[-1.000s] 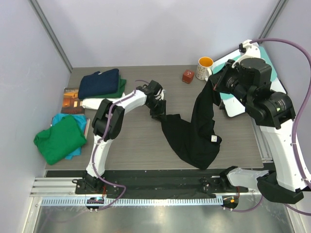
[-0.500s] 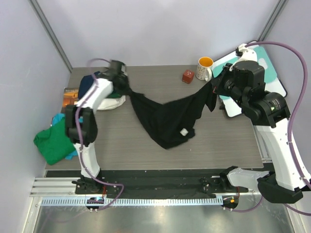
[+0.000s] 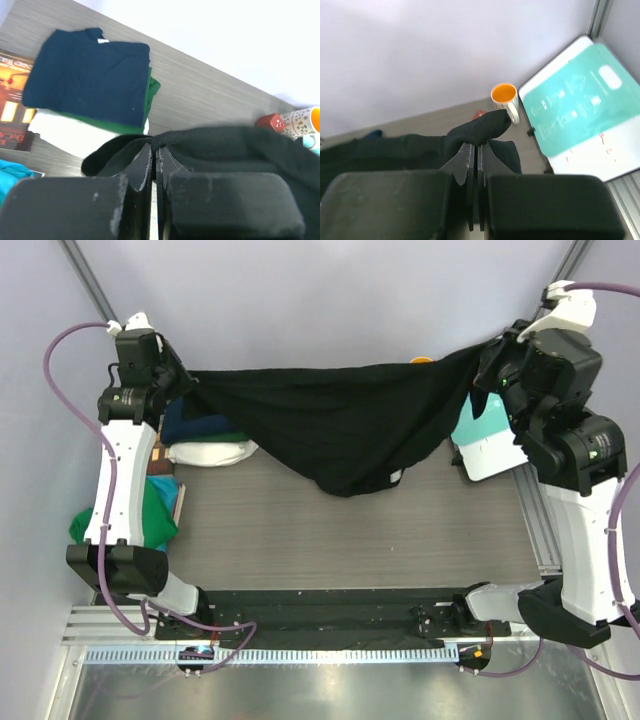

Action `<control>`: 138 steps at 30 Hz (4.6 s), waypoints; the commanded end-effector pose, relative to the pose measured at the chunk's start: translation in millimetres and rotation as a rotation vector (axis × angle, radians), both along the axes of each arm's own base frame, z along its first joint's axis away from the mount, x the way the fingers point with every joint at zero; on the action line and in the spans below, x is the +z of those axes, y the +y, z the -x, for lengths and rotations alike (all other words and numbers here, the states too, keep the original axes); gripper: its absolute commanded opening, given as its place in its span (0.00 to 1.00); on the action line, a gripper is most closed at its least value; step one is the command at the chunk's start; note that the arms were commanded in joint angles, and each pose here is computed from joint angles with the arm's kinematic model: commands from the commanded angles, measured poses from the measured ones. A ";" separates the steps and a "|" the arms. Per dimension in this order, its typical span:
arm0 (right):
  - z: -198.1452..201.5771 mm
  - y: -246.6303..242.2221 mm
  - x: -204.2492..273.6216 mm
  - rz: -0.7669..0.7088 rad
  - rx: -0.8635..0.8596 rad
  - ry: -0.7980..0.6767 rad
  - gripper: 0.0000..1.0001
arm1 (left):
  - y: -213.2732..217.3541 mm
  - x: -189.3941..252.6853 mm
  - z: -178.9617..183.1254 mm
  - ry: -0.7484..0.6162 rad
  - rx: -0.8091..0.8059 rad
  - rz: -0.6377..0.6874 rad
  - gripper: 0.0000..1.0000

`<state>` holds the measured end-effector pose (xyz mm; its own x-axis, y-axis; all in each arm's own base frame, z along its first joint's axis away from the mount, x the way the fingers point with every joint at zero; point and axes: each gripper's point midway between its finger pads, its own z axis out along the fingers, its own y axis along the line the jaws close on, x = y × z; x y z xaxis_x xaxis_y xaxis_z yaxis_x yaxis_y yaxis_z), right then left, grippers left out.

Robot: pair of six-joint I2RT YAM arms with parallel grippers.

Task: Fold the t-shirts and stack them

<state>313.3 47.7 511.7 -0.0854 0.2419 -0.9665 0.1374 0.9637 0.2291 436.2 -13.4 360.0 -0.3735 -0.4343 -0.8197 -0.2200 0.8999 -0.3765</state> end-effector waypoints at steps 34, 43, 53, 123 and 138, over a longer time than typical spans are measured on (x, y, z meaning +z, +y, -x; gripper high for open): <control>131.2 -9.0 232.0 -0.211 0.237 -0.821 0.01 | -5.5 209.2 176.2 -0.635 0.047 0.216 0.00; -14.7 39.4 125.3 -0.085 0.204 -0.447 0.01 | -12.5 51.7 72.7 -0.106 0.102 0.216 0.00; -102.5 75.6 -88.7 -0.062 0.260 0.149 0.01 | -43.8 -182.3 52.1 0.592 0.004 0.164 0.00; 84.4 73.2 -312.4 -0.164 0.407 1.154 0.01 | -109.2 -316.5 15.7 0.825 -0.103 -0.010 0.60; 74.0 73.6 -309.5 -0.160 0.394 1.139 0.01 | -111.9 -335.9 30.9 0.884 -0.122 -0.050 0.25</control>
<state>229.3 120.5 193.6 -0.9717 0.1076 -0.2103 0.0456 0.9589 0.2800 407.5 -125.1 20.9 -0.9196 -0.3338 -0.2069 -0.3261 0.9426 -0.0713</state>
